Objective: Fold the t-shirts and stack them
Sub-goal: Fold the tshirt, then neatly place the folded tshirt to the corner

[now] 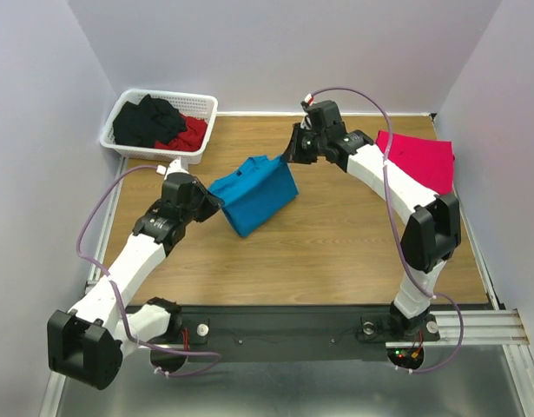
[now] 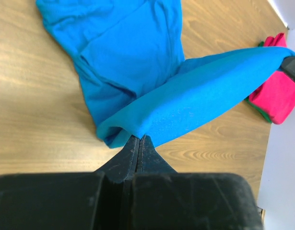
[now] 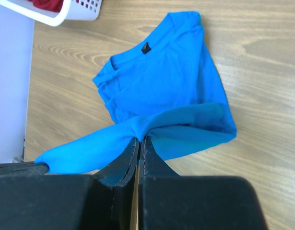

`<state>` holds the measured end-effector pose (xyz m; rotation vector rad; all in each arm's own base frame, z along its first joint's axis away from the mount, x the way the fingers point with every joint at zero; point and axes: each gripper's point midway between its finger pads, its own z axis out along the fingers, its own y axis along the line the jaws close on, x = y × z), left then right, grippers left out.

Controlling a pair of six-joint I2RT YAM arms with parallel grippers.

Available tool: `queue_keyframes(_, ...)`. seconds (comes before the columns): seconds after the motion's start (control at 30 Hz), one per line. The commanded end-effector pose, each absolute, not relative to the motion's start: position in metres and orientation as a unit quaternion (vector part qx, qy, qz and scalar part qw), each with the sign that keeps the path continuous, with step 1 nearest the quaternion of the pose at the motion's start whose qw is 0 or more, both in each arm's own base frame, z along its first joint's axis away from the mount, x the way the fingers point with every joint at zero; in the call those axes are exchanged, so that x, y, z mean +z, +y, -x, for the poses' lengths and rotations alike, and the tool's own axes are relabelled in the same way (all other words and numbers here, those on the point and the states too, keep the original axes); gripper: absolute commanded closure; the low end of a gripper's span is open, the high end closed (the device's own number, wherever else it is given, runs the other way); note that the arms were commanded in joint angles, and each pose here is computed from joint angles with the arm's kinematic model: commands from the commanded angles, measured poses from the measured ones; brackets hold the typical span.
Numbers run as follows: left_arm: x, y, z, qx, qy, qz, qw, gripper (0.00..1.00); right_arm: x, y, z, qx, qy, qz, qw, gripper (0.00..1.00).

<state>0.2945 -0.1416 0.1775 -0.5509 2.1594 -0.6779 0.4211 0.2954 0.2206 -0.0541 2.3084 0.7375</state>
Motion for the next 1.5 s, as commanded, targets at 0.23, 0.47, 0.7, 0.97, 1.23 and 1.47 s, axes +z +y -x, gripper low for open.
queue_keyframes(0.23,0.192,-0.123,-0.341,-0.272,0.839,0.2,0.426,1.0,0.234,0.306,-0.468,0.295,0.873,0.038,0.388,1.0)
queue_keyframes(0.47,0.177,-0.113,-0.372,-0.269,0.843,0.195,0.423,1.0,0.212,0.314,-0.491,0.294,0.876,0.044,0.379,0.99)
queue_keyframes(0.7,0.141,-0.091,-0.405,-0.232,0.853,0.227,0.408,1.0,0.176,0.323,-0.523,0.278,0.88,0.065,0.379,1.0)
queue_keyframes(0.97,0.126,-0.089,-0.433,-0.224,0.859,0.226,0.402,0.02,0.142,0.33,-0.541,0.271,0.885,0.086,0.369,0.4)
queue_keyframes(1.23,0.139,-0.095,-0.412,-0.246,0.855,0.21,0.404,0.02,0.141,0.315,-0.512,0.249,0.882,0.167,0.364,0.0)
queue_keyframes(1.47,0.129,-0.091,-0.359,-0.249,0.857,0.213,0.397,0.02,0.108,0.309,-0.488,0.239,0.88,0.24,0.333,0.0)
